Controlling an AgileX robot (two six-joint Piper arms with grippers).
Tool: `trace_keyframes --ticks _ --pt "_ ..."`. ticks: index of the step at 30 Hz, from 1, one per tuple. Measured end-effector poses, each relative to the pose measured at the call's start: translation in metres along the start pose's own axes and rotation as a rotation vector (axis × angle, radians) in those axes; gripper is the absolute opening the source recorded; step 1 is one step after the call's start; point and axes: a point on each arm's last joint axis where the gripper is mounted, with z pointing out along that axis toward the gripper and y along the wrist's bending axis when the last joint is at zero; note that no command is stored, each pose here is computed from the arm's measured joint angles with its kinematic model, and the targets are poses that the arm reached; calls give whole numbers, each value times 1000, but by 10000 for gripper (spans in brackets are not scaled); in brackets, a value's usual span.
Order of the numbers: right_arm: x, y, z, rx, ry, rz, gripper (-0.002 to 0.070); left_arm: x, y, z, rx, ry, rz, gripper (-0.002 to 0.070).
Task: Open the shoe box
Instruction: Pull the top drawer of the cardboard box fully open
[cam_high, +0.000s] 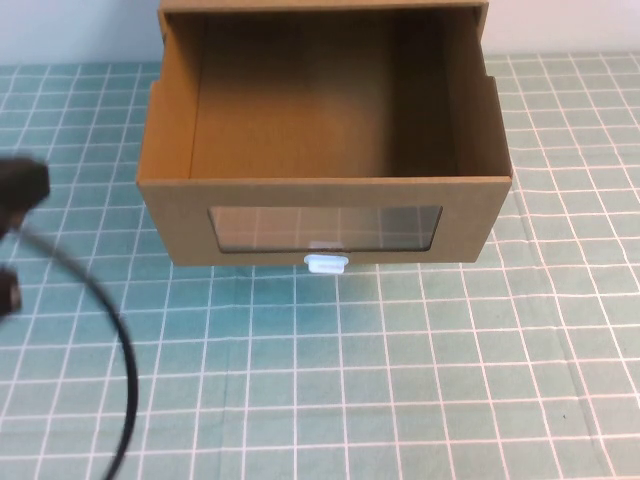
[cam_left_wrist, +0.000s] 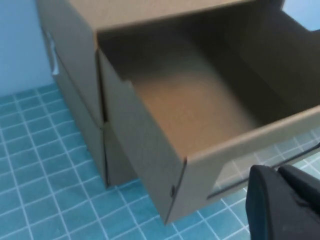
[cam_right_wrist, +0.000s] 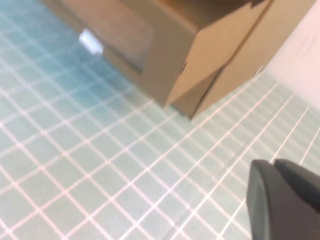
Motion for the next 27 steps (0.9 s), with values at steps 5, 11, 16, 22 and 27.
trace_keyframes --ticks 5,11,16,22,27 --pt "14 10 11 -12 57 -33 -13 29 -13 -21 -36 -94 -12 -5" --pt "21 14 16 -18 85 -49 -13 38 -26 -47 -60 -213 18 -5" --pt "23 15 18 -19 92 -54 -13 37 -30 -53 -38 -262 -14 -5" --pt "23 15 18 -19 92 -54 -13 36 -30 -53 -33 -273 -25 -5" --pt "23 15 18 -19 92 -54 -13 36 -30 -53 -32 -274 -26 -5"
